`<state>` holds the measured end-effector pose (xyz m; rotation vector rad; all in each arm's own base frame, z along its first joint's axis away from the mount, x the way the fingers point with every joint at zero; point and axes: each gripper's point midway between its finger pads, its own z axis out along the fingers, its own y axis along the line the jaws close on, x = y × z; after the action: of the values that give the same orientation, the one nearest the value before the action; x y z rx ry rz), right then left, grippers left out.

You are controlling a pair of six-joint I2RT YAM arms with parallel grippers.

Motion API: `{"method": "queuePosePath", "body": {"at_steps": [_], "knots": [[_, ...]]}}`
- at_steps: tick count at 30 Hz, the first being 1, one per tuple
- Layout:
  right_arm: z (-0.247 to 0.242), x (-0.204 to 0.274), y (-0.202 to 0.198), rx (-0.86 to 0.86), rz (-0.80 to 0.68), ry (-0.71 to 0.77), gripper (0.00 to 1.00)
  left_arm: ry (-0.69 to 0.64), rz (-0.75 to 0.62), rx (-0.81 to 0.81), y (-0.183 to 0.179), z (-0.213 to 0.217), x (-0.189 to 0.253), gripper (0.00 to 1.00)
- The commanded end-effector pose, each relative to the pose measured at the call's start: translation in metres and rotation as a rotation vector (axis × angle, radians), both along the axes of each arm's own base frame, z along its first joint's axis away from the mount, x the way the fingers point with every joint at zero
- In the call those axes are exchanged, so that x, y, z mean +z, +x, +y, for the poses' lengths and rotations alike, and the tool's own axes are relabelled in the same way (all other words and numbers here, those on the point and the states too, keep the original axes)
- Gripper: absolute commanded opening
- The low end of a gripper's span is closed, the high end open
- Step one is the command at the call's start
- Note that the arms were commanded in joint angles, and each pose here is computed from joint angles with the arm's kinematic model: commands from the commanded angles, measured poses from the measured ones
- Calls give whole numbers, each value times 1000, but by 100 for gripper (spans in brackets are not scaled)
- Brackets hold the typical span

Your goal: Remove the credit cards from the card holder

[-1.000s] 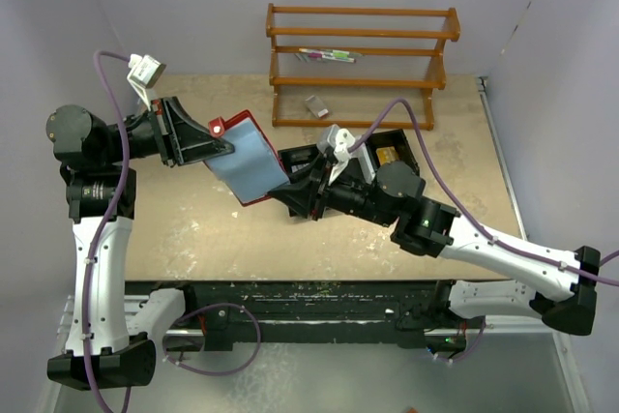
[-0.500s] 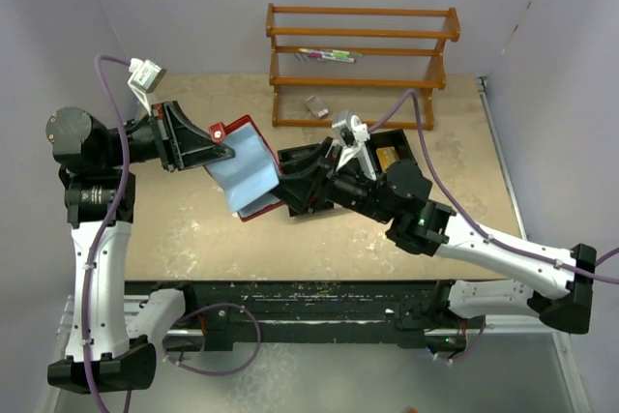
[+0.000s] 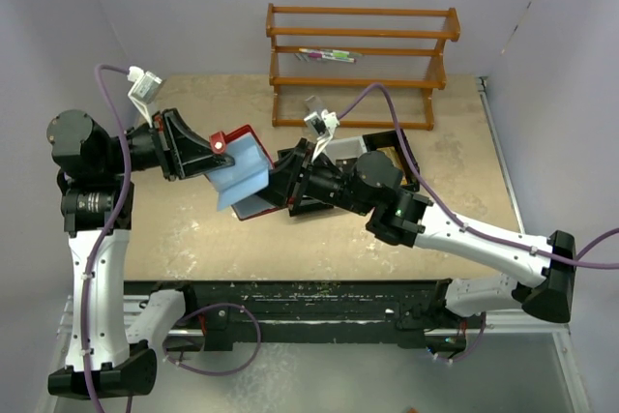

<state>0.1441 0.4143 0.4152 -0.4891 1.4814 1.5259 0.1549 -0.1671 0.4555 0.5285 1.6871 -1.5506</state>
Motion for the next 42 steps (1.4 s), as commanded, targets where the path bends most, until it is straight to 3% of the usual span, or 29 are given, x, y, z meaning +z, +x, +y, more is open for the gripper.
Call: {"method": "queuePosePath", "body": {"at_steps": [1, 5, 7, 11, 14, 20, 25, 28, 33, 39, 42], "knots": [[-13, 69, -12, 31, -54, 177, 26, 30, -48, -31, -8, 0, -6, 1], [-15, 73, -13, 34, -48, 197, 13, 45, -68, -41, -8, 0, -13, 1], [-15, 71, -10, 25, -20, 190, 0, 60, -96, -33, -7, 1, -15, 6], [-17, 58, 9, -68, 69, 72, 0, 150, -287, 34, -2, 5, -12, 46], [-21, 36, 31, -196, 134, -112, 0, 290, -526, 106, -4, 13, -14, 61], [-22, -16, 74, -415, 177, -442, 0, 347, -807, 137, -20, 14, -35, 93], [-8, -48, 93, -477, 186, -599, 0, 472, -872, 191, -8, 26, -67, 94], [-1, -50, 92, -458, 183, -604, 0, 537, -885, 375, 20, 45, -69, 88], [7, -53, 87, -419, 194, -611, 0, 546, -969, 570, 38, 62, -63, 87], [10, -53, 87, -419, 196, -613, 0, 457, -878, 302, 11, 32, -99, 96], [15, -53, 87, -417, 197, -611, 0, 468, -898, 286, 5, 32, -111, 96]]}}
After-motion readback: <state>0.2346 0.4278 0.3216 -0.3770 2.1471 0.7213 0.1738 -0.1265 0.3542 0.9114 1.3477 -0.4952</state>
